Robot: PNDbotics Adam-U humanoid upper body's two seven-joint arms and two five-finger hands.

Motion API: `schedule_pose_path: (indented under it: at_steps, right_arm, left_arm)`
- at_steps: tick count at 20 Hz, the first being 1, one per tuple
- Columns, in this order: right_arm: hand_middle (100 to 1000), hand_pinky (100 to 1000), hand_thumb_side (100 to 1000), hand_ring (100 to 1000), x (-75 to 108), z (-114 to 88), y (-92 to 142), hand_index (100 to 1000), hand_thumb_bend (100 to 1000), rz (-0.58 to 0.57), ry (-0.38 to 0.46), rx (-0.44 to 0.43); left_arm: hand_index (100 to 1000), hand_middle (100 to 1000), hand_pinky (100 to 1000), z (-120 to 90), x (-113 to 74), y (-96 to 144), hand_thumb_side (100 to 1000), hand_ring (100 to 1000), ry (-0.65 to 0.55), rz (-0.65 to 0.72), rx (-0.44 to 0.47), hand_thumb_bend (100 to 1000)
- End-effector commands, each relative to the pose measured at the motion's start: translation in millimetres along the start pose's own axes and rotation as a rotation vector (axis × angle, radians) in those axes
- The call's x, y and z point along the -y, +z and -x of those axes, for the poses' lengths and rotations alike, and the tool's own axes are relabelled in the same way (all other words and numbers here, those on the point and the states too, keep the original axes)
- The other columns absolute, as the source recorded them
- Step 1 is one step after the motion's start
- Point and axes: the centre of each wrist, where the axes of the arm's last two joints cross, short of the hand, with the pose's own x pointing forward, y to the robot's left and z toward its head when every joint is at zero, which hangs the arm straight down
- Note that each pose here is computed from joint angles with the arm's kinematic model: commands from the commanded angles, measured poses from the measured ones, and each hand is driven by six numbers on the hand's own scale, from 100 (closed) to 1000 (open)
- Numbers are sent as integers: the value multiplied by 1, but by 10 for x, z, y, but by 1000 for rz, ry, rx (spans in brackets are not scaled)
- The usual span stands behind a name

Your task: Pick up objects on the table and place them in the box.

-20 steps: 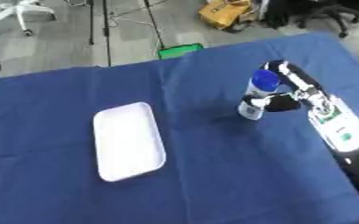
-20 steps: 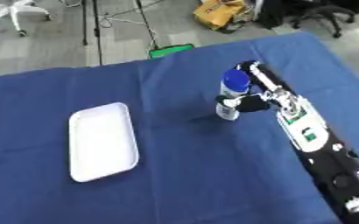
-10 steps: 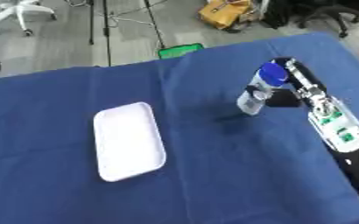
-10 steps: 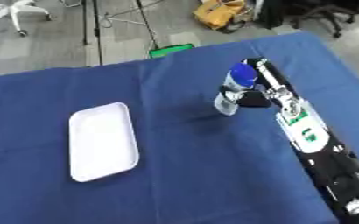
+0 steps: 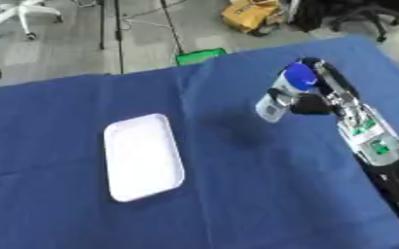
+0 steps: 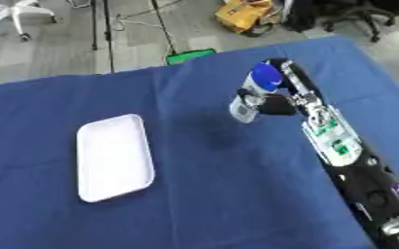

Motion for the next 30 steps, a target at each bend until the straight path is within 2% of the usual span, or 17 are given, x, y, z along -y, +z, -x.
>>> schedule_pose_path:
  at_steps: [1,5,13,15,19,23,26,29,30]
  right_arm:
    - [577,267,100,466,-3,-262,-187,556,100,-40,-11,97]
    - [580,283,100,475,-133,-475,-400,560,100,-121,-21,167]
    - [577,303,127,481,-498,-715,-734,559,100,-270,-4,254]
    - [577,304,128,481,-566,-730,-776,559,100,-292,3,264]
    - [582,322,118,490,-835,-782,-867,565,180,-389,30,278]
    - [592,348,123,500,-1104,-711,-878,581,207,-483,67,268]
    - [603,366,135,510,-1241,-658,-861,601,234,-528,83,272]
    - [659,454,223,567,-1351,-645,-845,678,377,-595,103,290]
    - [735,586,237,665,-1366,-646,-842,740,641,-622,115,300]
  left_arm:
    - [780,718,750,-51,-1,-44,894,745,5,6,22,483]
    - [780,718,750,-46,3,-37,894,745,5,10,19,483]
    - [780,718,750,-53,47,-33,893,745,19,29,20,484]
    - [781,718,750,-54,53,-34,893,745,22,33,20,484]
    - [781,717,750,-63,80,-38,893,744,31,45,23,484]
    - [781,717,750,-83,119,-49,893,743,46,53,30,485]
    - [780,714,750,-81,117,-47,893,739,46,53,28,486]
    - [780,714,750,-81,121,-47,893,739,48,54,28,486]
    - [780,714,750,-82,123,-47,886,739,49,55,28,490]
